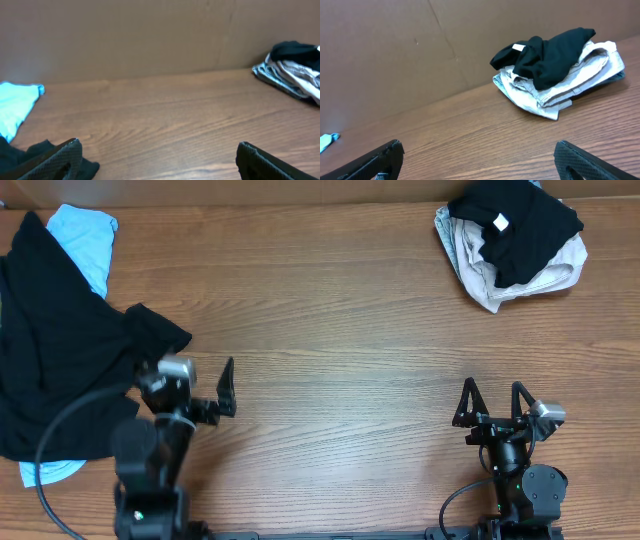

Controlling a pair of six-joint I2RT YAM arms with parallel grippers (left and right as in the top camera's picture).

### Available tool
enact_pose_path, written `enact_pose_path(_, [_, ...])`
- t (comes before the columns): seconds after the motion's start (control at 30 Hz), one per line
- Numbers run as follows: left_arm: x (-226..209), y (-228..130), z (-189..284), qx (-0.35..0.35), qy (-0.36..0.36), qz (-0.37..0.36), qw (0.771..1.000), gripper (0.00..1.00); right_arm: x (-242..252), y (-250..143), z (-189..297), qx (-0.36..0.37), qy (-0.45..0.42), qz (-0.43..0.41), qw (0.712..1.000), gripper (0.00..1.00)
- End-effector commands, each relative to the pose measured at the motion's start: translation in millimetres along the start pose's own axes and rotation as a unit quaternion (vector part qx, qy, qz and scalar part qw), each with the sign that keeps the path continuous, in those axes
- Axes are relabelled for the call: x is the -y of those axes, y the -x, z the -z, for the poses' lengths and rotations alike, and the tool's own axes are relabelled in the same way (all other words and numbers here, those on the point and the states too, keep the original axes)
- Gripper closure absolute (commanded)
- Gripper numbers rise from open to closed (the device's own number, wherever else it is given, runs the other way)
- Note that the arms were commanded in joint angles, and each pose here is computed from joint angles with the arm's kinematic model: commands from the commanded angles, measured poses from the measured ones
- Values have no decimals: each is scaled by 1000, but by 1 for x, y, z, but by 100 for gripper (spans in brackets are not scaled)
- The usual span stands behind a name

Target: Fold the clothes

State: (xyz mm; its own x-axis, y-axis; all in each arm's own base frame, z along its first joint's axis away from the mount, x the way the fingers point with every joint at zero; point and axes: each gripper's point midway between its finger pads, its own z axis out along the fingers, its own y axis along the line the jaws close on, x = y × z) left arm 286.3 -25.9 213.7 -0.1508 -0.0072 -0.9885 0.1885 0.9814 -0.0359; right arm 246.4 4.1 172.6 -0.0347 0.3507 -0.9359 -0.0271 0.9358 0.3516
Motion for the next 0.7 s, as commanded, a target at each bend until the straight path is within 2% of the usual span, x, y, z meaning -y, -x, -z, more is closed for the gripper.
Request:
enact_pose_path(0.0, [-1,-19,10,33,7,-3,999,0,-1,-2,0,1,5,0,1000,0])
enact_pose_path(0.27, [-7,-54,18,44,30,-5,999,0,-1,-2,0,1,5,0,1000,0])
enact_pose_path(0.43, [-10,-55,24,45,39,-9,998,0,-1,-2,0,1,5,0,1000,0])
enact_pose_path(0.57, [-12,-78,28,1,47,-7,999,0,-1,-2,0,1,5,0,1000,0])
enact_pose_path(0.67, [-15,-72,31,16,58,-9,998,0,-1,-2,0,1,5,0,1000,0])
